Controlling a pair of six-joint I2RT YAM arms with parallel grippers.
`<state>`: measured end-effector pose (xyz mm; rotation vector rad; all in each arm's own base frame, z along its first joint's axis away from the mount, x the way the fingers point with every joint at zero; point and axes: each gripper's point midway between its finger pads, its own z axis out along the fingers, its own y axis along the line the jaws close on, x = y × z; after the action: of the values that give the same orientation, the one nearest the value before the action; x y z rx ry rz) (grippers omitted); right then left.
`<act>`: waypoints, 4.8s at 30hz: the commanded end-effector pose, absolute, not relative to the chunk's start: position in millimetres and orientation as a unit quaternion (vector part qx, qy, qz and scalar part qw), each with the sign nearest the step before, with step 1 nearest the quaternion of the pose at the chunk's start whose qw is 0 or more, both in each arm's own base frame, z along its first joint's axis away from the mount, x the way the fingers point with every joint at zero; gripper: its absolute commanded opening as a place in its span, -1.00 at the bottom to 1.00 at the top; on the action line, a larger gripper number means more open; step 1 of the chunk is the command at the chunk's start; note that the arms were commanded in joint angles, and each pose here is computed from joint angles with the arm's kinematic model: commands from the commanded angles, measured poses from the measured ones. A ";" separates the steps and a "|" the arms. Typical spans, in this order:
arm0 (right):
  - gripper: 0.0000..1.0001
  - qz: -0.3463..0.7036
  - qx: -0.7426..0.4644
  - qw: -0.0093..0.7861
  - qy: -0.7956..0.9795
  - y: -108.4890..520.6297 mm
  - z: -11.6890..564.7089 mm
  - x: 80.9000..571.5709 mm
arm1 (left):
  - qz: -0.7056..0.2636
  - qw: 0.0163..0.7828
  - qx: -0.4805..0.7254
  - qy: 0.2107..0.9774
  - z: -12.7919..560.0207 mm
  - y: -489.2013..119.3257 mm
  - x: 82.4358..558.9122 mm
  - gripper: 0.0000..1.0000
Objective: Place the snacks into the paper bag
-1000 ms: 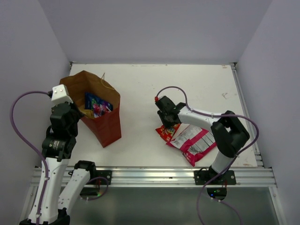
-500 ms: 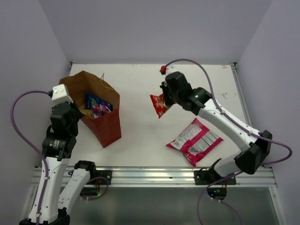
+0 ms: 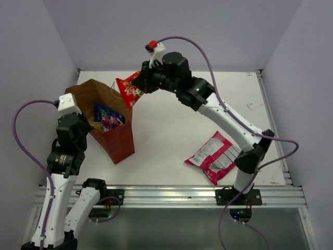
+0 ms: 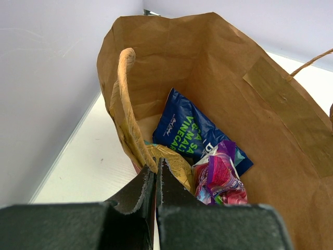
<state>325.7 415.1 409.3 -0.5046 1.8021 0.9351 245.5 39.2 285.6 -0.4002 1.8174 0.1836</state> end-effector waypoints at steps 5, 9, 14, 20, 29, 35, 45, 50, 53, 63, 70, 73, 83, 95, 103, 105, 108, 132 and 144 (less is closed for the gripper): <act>-1.00 0.482 -0.259 0.440 0.712 497.7 415.8 292.1 | 0.077 0.609 -0.172 0.771 296.1 38.7 249.0 -1.00; -1.00 0.495 -0.273 0.413 0.714 526.0 396.4 281.4 | 0.076 0.608 -0.171 0.771 295.4 38.1 249.1 -1.00; -1.00 0.514 -0.282 0.387 0.711 548.4 385.0 268.2 | 0.075 0.609 -0.171 0.770 296.1 38.2 249.5 -1.00; -1.00 0.529 -0.285 0.367 0.711 579.8 359.1 269.7 | 0.076 0.610 -0.171 0.770 297.1 38.3 249.1 -1.00; -0.18 0.529 -0.287 0.401 0.690 606.9 334.5 293.6 | 0.078 0.609 -0.171 0.770 296.8 39.1 248.8 -1.00; 0.98 0.513 -0.305 0.439 0.671 599.5 345.0 297.3 | 0.078 0.609 -0.171 0.771 295.5 39.1 248.8 -1.00; 0.98 0.452 -0.278 0.561 0.635 496.8 465.8 279.3 | 0.077 0.610 -0.172 0.769 295.9 39.3 247.1 -1.00; 0.98 0.286 -0.245 0.571 0.730 386.9 439.3 276.6 | 0.077 0.612 -0.172 0.768 297.2 39.4 246.0 -1.00; 0.98 0.187 -0.215 0.565 0.775 334.8 398.3 281.2 | 0.074 0.613 -0.171 0.768 297.4 38.3 246.9 -1.00; 0.98 -0.026 -0.174 0.380 0.908 241.6 183.7 244.2 | 0.071 0.614 -0.168 0.768 297.6 36.8 247.4 -1.00; 0.98 -0.094 -0.116 0.315 0.937 184.3 134.0 206.8 | 0.069 0.613 -0.167 0.769 296.9 36.2 247.6 -1.00; 0.98 -0.117 -0.100 0.298 0.942 167.5 124.9 193.2 | 0.067 0.614 -0.166 0.768 297.5 35.4 247.7 -1.00; 0.98 -0.085 -0.074 0.251 0.961 162.3 74.8 165.2 | 0.053 0.621 -0.158 0.766 300.5 30.3 246.3 -1.00; 0.79 -0.096 -0.082 0.241 0.962 160.8 40.9 163.4 | 0.055 0.622 -0.160 0.765 301.9 31.3 245.2 -1.00; -0.76 -0.114 -0.081 0.238 0.961 154.1 43.7 162.3 | 0.057 0.621 -0.162 0.764 302.3 32.1 244.9 -1.00; -1.00 -0.123 -0.079 0.256 0.956 151.8 61.9 168.0 | 0.058 0.621 -0.162 0.765 301.7 32.3 245.3 -1.00; -1.00 -0.121 -0.087 0.282 0.948 156.5 88.1 176.9 | 0.058 0.621 -0.162 0.765 301.7 32.6 245.2 -1.00; -1.00 0.320 -0.182 0.643 0.672 424.2 493.0 299.6 | 0.071 0.609 -0.166 0.772 294.3 35.6 249.3 -1.00; -1.00 0.481 -0.197 0.687 0.509 463.1 604.6 268.1 | 0.074 0.605 -0.168 0.775 292.6 36.3 251.1 -1.00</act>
<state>297.8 479.8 493.9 -0.4975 1.4821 0.8992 246.3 35.8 280.7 -0.3843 1.8377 0.1738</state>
